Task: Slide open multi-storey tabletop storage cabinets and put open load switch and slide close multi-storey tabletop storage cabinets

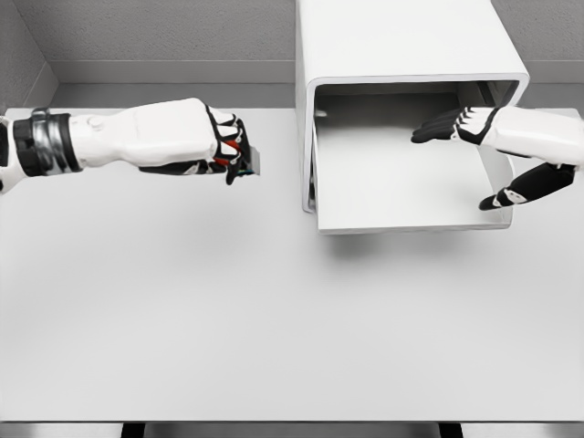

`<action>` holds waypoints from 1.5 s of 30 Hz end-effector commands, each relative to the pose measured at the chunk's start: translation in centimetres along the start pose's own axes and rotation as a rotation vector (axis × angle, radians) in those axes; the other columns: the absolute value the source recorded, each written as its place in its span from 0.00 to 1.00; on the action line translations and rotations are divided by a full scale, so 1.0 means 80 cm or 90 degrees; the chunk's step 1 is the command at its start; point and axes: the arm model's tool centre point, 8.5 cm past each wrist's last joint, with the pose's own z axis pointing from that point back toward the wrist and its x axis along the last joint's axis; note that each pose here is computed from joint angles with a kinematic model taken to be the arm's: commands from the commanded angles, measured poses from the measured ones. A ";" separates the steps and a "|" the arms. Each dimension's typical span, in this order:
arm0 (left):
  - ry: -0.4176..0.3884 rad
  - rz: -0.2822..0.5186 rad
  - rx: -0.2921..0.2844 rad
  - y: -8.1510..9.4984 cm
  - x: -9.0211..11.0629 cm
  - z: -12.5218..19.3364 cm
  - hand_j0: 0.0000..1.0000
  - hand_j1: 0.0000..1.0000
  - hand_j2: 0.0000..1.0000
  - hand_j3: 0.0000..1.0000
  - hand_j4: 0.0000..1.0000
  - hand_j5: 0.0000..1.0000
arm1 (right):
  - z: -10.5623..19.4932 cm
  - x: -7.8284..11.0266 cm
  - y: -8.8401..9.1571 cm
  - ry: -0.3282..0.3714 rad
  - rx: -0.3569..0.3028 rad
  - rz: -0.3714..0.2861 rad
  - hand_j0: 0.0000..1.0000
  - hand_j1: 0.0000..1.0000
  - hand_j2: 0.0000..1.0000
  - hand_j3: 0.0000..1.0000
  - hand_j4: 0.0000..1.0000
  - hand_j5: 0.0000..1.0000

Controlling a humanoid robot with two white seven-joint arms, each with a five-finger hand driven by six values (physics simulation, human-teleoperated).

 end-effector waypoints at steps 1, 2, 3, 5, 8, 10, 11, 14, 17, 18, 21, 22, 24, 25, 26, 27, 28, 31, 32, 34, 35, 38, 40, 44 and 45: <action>-0.010 0.004 0.008 0.003 0.003 -0.008 0.32 0.32 0.32 0.32 0.32 0.32 | -0.004 0.001 -0.001 -0.006 -0.007 -0.005 1.00 1.00 1.00 1.00 1.00 1.00; -0.015 -0.001 0.014 0.010 0.004 -0.011 0.32 0.32 0.32 0.32 0.32 0.32 | -0.005 0.001 -0.003 -0.007 -0.021 -0.006 1.00 1.00 1.00 1.00 1.00 1.00; -0.015 -0.002 0.014 0.011 0.004 -0.011 0.32 0.32 0.32 0.32 0.32 0.32 | -0.007 0.001 -0.002 -0.011 -0.024 -0.007 1.00 1.00 1.00 1.00 1.00 1.00; -0.017 -0.010 0.018 0.019 0.003 -0.013 0.32 0.32 0.32 0.32 0.32 0.32 | -0.010 0.001 0.000 -0.015 -0.026 -0.011 1.00 1.00 1.00 1.00 1.00 1.00; -0.028 -0.015 0.022 0.025 0.007 -0.021 0.32 0.32 0.32 0.32 0.32 0.32 | -0.020 0.001 0.004 -0.027 -0.047 -0.027 1.00 1.00 1.00 1.00 1.00 1.00; -0.032 -0.021 0.026 0.031 0.007 -0.024 0.32 0.32 0.32 0.32 0.32 0.32 | -0.022 0.000 0.009 -0.031 -0.045 -0.040 1.00 1.00 1.00 1.00 1.00 1.00; -0.034 -0.025 0.027 0.034 0.008 -0.025 0.32 0.32 0.32 0.32 0.32 0.32 | -0.021 0.000 0.008 -0.030 -0.056 -0.041 1.00 1.00 1.00 1.00 1.00 1.00; -0.035 -0.022 0.030 0.035 0.009 -0.024 0.32 0.32 0.32 0.32 0.32 0.32 | -0.024 -0.004 0.026 -0.026 -0.039 -0.060 1.00 1.00 1.00 1.00 1.00 1.00; -0.045 -0.027 0.036 0.043 0.016 -0.024 0.32 0.32 0.32 0.32 0.32 0.32 | -0.025 -0.005 0.035 -0.023 -0.028 -0.069 1.00 1.00 1.00 1.00 1.00 1.00; -0.046 -0.029 0.037 0.046 0.016 -0.024 0.32 0.32 0.32 0.32 0.32 0.32 | -0.023 -0.006 0.035 -0.021 -0.026 -0.068 1.00 1.00 1.00 1.00 1.00 1.00; -0.039 -0.038 0.043 0.058 0.014 -0.017 0.32 0.32 0.32 0.32 0.32 0.32 | -0.021 -0.006 0.036 -0.018 -0.025 -0.070 1.00 1.00 1.00 1.00 1.00 1.00; -0.035 -0.036 0.040 0.057 0.013 -0.014 0.32 0.32 0.32 0.32 0.32 0.32 | -0.021 -0.007 0.039 -0.017 -0.021 -0.073 1.00 1.00 1.00 1.00 1.00 1.00; -0.027 -0.037 0.039 0.057 0.012 -0.005 0.32 0.32 0.32 0.32 0.32 0.32 | -0.020 -0.007 0.040 -0.015 -0.019 -0.073 1.00 1.00 1.00 1.00 1.00 1.00; -0.027 -0.037 0.039 0.057 0.013 -0.004 0.32 0.32 0.32 0.32 0.32 0.32 | -0.020 -0.007 0.041 -0.015 -0.018 -0.074 1.00 1.00 1.00 1.00 1.00 1.00; -0.029 -0.038 0.041 0.058 0.015 -0.005 0.32 0.32 0.32 0.32 0.32 0.32 | -0.020 -0.007 0.043 -0.015 -0.016 -0.076 1.00 1.00 1.00 1.00 1.00 1.00; -0.030 -0.042 0.042 0.062 0.015 -0.005 0.32 0.32 0.32 0.32 0.32 0.32 | -0.016 -0.009 0.045 -0.008 -0.011 -0.077 1.00 1.00 1.00 1.00 1.00 1.00; -0.032 -0.043 0.044 0.064 0.016 -0.006 0.32 0.32 0.32 0.32 0.32 0.32 | -0.015 -0.009 0.045 -0.006 -0.011 -0.078 1.00 1.00 1.00 1.00 1.00 1.00; -0.040 -0.046 0.055 0.077 0.019 -0.010 0.32 0.32 0.32 0.32 0.32 0.32 | -0.008 -0.011 0.045 0.004 -0.008 -0.078 1.00 1.00 1.00 1.00 1.00 1.00; -0.044 -0.048 0.057 0.079 0.021 -0.011 0.32 0.32 0.32 0.32 0.32 0.32 | -0.008 -0.011 0.048 0.005 -0.005 -0.080 1.00 1.00 1.00 1.00 1.00 1.00; -0.050 -0.046 0.060 0.081 0.024 -0.013 0.32 0.32 0.32 0.32 0.32 0.32 | -0.008 -0.011 0.049 0.005 -0.003 -0.081 1.00 1.00 1.00 1.00 1.00 1.00; -0.051 -0.047 0.061 0.082 0.025 -0.013 0.32 0.32 0.32 0.32 0.32 0.32 | -0.009 -0.012 0.053 0.004 0.000 -0.085 1.00 1.00 1.00 1.00 1.00 1.00; -0.056 -0.043 0.063 0.083 0.027 -0.016 0.32 0.32 0.32 0.32 0.32 0.32 | -0.009 -0.011 0.054 0.005 0.003 -0.085 1.00 1.00 1.00 1.00 1.00 1.00; -0.062 -0.039 0.067 0.083 0.029 -0.020 0.32 0.32 0.32 0.32 0.32 0.32 | -0.008 -0.012 0.054 0.006 0.003 -0.085 1.00 1.00 1.00 1.00 1.00 1.00; -0.083 -0.037 0.073 0.086 0.035 -0.035 0.32 0.32 0.32 0.32 0.32 0.32 | -0.005 -0.013 0.056 0.010 0.006 -0.087 1.00 1.00 1.00 1.00 1.00 1.00; -0.085 -0.040 0.074 0.089 0.035 -0.037 0.32 0.32 0.32 0.32 0.32 0.32 | -0.005 -0.013 0.056 0.010 0.006 -0.087 1.00 1.00 1.00 1.00 1.00 1.00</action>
